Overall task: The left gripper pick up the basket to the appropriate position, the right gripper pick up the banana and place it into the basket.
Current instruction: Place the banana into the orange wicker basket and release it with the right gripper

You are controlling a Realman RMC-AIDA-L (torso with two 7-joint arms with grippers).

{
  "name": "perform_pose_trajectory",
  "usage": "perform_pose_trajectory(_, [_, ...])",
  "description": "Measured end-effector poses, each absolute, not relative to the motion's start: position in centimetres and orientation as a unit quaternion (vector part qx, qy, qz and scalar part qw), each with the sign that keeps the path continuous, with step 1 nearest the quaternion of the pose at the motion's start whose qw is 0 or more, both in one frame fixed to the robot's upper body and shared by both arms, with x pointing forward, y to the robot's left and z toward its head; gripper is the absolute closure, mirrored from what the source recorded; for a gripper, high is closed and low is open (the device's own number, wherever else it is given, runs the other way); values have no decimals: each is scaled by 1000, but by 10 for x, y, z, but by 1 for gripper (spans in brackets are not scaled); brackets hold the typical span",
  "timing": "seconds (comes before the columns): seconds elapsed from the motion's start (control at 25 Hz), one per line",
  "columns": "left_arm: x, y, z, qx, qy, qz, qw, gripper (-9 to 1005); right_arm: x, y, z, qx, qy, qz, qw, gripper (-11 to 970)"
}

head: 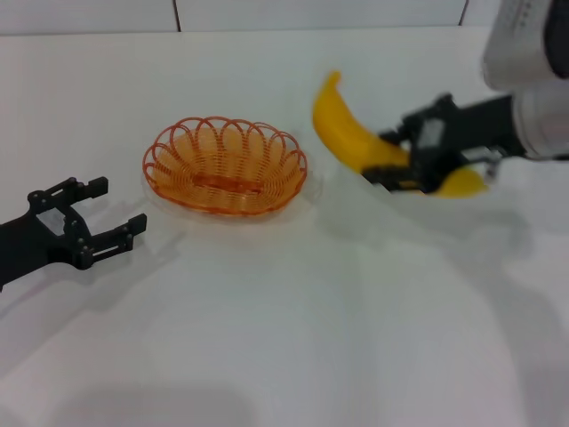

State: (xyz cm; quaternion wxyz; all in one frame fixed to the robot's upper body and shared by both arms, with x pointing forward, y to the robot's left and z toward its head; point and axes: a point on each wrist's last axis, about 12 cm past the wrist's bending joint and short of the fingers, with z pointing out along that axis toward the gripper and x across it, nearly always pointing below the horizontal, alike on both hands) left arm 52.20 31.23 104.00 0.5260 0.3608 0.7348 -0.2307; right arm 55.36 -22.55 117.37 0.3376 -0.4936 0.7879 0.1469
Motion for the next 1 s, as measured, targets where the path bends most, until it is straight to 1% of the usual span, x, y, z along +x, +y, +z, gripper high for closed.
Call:
perform_pose_trajectory(0.16, [522, 311, 1040, 362, 734, -232, 525, 177, 565, -202, 1175, -503, 762, 122, 388, 477])
perform_pose_trajectory(0.32, [522, 310, 1040, 363, 734, -232, 525, 177, 574, -164, 1172, -524, 732, 124, 418, 476])
perform_pose_trajectory(0.48, [524, 306, 1039, 367, 731, -236, 525, 177, 582, -138, 1156, -542, 722, 124, 412, 475])
perform_pose_trajectory(0.76, [526, 301, 1039, 373, 727, -239, 525, 177, 596, -111, 1132, -558, 722, 117, 392, 474])
perform_pose_trajectory(1.0, [529, 300, 1040, 376, 724, -240, 526, 177, 600, -102, 1125, -563, 721, 120, 385, 472])
